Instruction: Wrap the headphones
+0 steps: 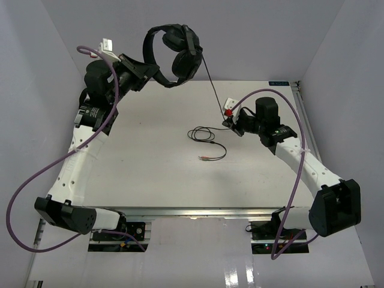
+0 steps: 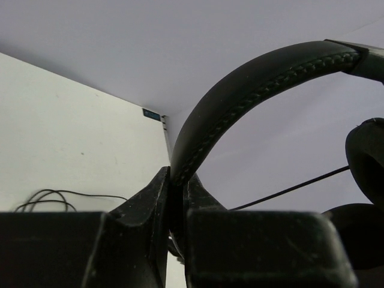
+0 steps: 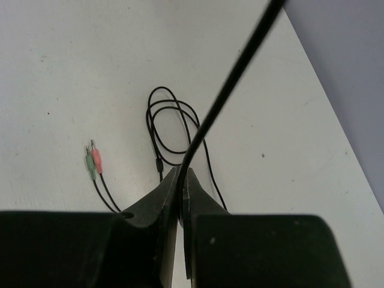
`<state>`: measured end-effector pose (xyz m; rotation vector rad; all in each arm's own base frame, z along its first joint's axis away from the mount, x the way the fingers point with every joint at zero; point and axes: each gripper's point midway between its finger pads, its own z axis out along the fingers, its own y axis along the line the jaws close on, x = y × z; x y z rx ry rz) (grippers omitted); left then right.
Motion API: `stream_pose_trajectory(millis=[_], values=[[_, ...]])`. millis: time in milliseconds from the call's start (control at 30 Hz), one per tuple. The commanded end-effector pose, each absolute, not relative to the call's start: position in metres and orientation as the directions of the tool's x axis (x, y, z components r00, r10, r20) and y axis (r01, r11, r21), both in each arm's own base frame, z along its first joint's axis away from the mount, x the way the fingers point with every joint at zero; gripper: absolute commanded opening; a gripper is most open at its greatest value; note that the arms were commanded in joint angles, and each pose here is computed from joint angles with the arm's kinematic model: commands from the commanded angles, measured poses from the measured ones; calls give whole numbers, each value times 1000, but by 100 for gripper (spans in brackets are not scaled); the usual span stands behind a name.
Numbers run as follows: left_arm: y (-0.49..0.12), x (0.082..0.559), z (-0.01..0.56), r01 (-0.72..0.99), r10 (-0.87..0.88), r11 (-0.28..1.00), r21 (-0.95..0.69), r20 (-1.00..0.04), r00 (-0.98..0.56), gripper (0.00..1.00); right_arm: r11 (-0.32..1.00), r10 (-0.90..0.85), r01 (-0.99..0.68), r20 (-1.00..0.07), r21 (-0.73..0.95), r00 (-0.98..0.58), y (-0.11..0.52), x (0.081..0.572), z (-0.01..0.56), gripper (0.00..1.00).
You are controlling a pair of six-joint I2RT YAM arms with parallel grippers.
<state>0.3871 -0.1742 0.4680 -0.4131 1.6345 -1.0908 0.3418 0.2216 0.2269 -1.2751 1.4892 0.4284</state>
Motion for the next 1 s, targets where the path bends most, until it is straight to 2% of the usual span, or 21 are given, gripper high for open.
stream_pose_trajectory(millis=[0,233,467,567,800,967], values=[[-195,387,520,345,-809,248,-905,-390,-440,0,327,-407,-863,-882,-384,238,247,343,259,9],[-212,396,540,371,-809,193,-908,-361,-464,0,255,-258,-908,-928,-333,268,283,337,292,15],[-217,404,546,365,-829,169,-916,-332,-450,0,242,-264,-922,-935,-303,238,325,342,299,12],[-217,412,546,362,-838,187,-913,-341,-426,0,227,-326,-927,-920,-299,217,344,336,285,11],[-204,448,523,305,-832,410,-860,-489,-261,0,209,-462,-847,-812,-489,355,350,313,285,11],[-197,473,485,219,-772,574,-789,-610,-179,0,206,-558,-771,-720,-602,413,339,303,294,11]])
